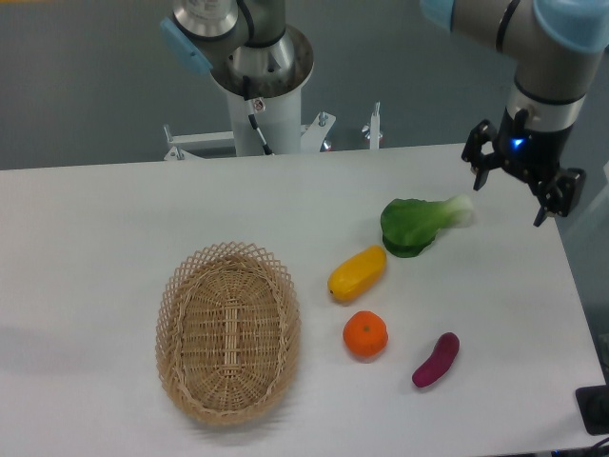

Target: Place the sweet potato on the table

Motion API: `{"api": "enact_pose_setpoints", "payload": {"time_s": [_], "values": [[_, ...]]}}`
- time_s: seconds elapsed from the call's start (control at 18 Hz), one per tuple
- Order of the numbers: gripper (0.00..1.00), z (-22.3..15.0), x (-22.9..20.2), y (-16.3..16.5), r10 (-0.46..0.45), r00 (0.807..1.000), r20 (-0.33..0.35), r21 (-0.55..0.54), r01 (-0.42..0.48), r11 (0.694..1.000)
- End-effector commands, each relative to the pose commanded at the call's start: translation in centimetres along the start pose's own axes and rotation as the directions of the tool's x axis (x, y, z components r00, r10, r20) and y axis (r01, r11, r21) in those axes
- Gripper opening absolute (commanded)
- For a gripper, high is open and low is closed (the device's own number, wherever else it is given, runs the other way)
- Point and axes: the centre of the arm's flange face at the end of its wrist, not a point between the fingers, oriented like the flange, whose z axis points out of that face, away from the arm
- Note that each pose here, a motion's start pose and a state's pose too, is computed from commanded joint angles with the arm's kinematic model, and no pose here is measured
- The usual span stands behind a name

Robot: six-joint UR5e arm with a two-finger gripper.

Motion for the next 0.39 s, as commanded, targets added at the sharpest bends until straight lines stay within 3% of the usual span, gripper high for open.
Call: {"api": "enact_pose_setpoints", "payload": {"time_s": [0.39], "values": [[1.00, 0.07, 0.01, -0.20, 0.002, 1.000, 0.005, 0.002, -0.002, 1.000]]}}
